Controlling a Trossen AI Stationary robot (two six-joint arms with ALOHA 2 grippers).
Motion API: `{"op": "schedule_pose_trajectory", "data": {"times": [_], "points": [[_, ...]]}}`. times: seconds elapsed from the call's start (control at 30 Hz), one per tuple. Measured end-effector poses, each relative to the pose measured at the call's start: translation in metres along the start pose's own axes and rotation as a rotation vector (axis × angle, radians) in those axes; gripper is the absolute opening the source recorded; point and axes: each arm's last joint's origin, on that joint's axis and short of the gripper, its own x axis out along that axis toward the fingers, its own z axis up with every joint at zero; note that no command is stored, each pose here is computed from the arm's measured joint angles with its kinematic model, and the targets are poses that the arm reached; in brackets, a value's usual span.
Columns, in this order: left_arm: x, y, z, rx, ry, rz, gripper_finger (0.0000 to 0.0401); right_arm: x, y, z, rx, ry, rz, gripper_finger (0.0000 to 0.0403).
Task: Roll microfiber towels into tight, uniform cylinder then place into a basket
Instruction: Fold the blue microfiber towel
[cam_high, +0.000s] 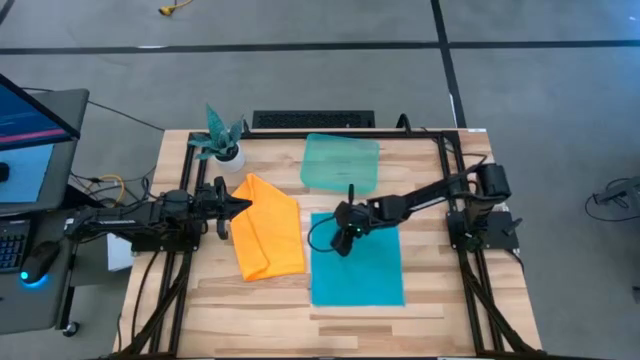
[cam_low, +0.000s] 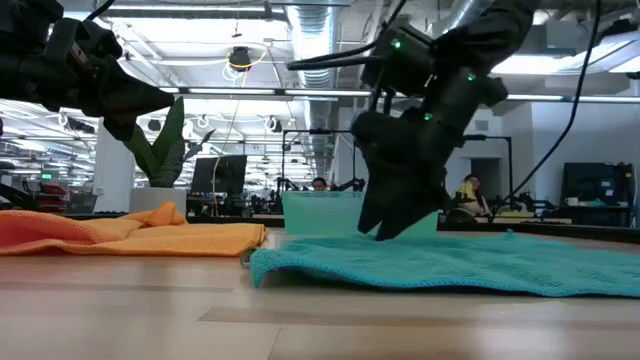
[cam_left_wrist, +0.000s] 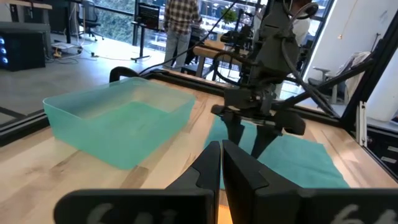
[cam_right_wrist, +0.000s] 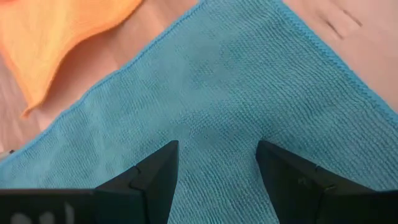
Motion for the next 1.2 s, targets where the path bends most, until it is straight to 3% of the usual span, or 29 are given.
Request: {"op": "schedule_pose_trajectory", "data": {"times": [0.2,0.33,0.6,0.73,0.97,1.2], "points": [[0.0,0.0,0.0,0.015,0.0,0.0,0.0007,-0.02,0.022,0.003,-0.087,-0.048,0.072,0.0244],[0.0,0.0,0.0,0.016,0.0,0.0,0.0007,-0.048,0.035,0.0,-0.13,-0.098,0.062,0.0244],[0.0,-0.003,0.006,0.032,-0.076,-0.027,0.0007,-0.126,0.063,-0.036,-0.305,-0.296,-0.135,0.0244],[-0.001,-0.006,0.009,0.034,-0.102,-0.045,0.0007,-0.152,0.073,-0.063,-0.383,-0.359,-0.175,0.0244],[0.001,-0.012,0.016,0.054,-0.178,-0.083,0.0007,-0.166,0.073,-0.095,-0.499,-0.393,-0.237,0.0244],[0.015,-0.02,0.018,0.089,-0.19,-0.109,0.0007,-0.165,0.068,-0.102,-0.538,-0.362,-0.286,0.0244]]}}
